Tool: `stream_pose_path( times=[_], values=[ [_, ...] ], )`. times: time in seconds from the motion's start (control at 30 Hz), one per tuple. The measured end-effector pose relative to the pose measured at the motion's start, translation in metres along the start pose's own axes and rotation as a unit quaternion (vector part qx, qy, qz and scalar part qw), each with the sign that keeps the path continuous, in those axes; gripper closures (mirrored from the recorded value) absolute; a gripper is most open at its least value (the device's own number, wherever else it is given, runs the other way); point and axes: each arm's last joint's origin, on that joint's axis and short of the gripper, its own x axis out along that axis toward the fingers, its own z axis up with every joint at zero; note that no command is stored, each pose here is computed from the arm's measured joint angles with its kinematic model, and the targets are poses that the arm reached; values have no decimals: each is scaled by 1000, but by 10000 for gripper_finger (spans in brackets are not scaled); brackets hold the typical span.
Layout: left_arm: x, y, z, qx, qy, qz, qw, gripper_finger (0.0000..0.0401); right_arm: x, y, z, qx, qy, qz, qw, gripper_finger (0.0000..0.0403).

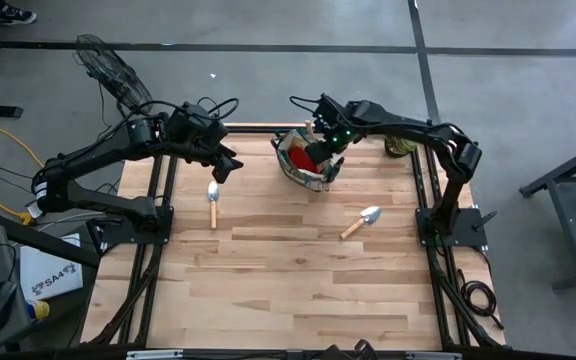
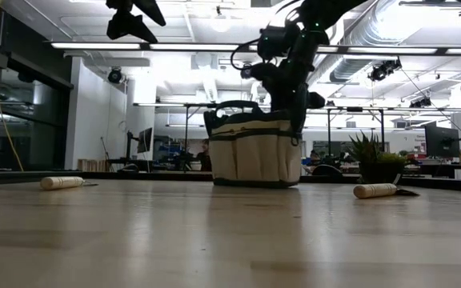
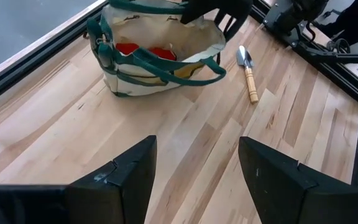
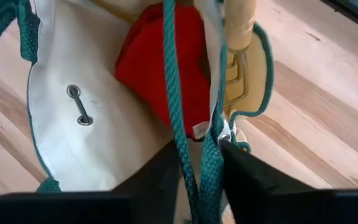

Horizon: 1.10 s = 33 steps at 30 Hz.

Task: Pick & Place Garden tools in Gardening bag
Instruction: Move the gardening bag to the top center of the table

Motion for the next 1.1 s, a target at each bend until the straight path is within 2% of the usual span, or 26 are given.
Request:
stream_pose_path(
  times=[0.17, 0.27, 0.47, 0.57, 0.73, 0.93, 1.1],
  values=[
    [0, 0, 0, -2, 0, 0, 1000, 179, -6, -7, 3, 10, -6, 7, 1000, 239],
    [0, 0, 0, -2, 0, 0, 1000, 179, -11, -12, 5, 18, -7, 19, 1000, 215],
    [0, 0, 0, -2, -1, 2, 1000, 179, -31, -19, 7, 24, -36, 28, 999, 207],
    [0, 0, 0, 3, 0, 2, 1000, 179, -49, -16, 7, 7, -71, 42, 997, 209],
    [0, 0, 0, 19, 1, 2, 1000, 179, -79, 10, -8, -75, -123, 72, 987, 209],
    [0, 0, 0, 34, 1, 3, 999, 179, -82, 60, -42, -162, -139, 39, 976, 213],
    [0, 1, 0, 61, -1, 8, 998, 179, -78, 98, -73, -216, -139, 41, 966, 259]
  ],
)
